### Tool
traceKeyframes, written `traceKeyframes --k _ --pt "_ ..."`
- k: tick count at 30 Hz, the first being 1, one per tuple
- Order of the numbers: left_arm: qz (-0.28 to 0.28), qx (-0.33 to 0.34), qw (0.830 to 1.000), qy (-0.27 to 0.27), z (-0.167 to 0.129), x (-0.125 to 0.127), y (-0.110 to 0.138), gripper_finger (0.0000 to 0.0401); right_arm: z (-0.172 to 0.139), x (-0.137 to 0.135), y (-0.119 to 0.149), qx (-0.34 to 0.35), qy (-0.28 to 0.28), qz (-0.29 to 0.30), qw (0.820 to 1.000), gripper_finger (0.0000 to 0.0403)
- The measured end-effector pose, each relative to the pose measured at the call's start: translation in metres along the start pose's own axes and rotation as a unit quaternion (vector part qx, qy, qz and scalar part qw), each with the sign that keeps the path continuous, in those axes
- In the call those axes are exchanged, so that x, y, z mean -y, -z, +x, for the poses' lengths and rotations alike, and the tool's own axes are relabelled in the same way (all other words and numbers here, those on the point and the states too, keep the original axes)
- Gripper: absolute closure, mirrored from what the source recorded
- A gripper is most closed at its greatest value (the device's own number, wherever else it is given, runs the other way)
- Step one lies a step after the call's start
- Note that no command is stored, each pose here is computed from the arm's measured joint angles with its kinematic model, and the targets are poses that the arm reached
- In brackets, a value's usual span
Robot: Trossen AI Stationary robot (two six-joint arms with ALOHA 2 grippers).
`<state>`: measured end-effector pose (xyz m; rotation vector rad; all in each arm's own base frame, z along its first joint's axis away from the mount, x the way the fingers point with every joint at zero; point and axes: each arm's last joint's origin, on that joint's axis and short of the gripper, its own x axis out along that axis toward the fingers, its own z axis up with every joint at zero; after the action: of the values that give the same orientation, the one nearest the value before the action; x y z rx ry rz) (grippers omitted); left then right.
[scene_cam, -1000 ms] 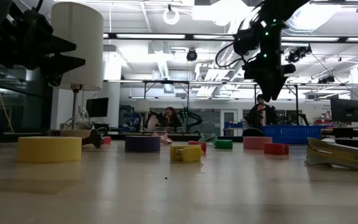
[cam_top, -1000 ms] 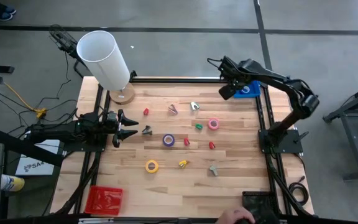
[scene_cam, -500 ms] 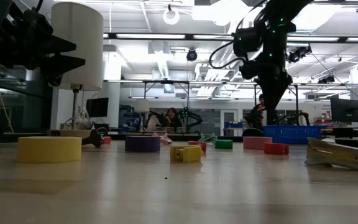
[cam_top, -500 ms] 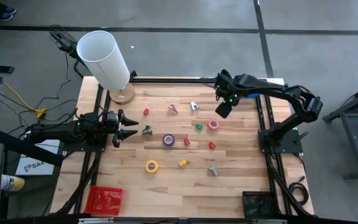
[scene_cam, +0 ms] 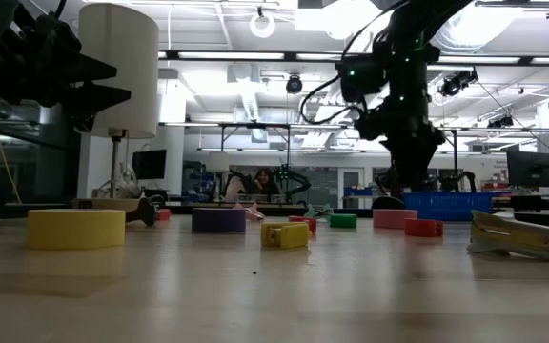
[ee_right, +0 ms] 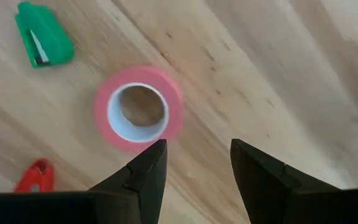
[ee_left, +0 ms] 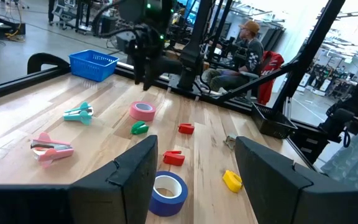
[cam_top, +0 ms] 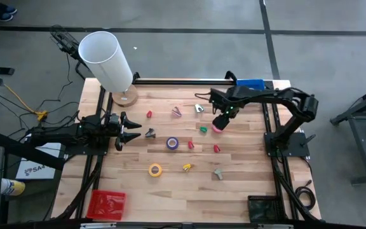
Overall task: Pick and place Stapler, Stapler remover, tape
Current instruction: Put the pink tape into the blue bin
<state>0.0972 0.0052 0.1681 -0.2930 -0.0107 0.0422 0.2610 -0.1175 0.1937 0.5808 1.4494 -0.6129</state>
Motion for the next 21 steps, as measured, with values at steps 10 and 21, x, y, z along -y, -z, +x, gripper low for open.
traceKeyframes --k 10,21 --pt "0.0 0.0 1.0 0.0 0.0 0.0 0.0 0.0188 0.02 -0.005 -0.007 -0.005 0.039 0.037 0.999 0.0233" --pt "0.0 0.0 1.0 0.0 0.0 0.0 0.0 0.0188 0.023 -0.011 -0.011 0.005 0.016 0.047 0.999 0.0233"
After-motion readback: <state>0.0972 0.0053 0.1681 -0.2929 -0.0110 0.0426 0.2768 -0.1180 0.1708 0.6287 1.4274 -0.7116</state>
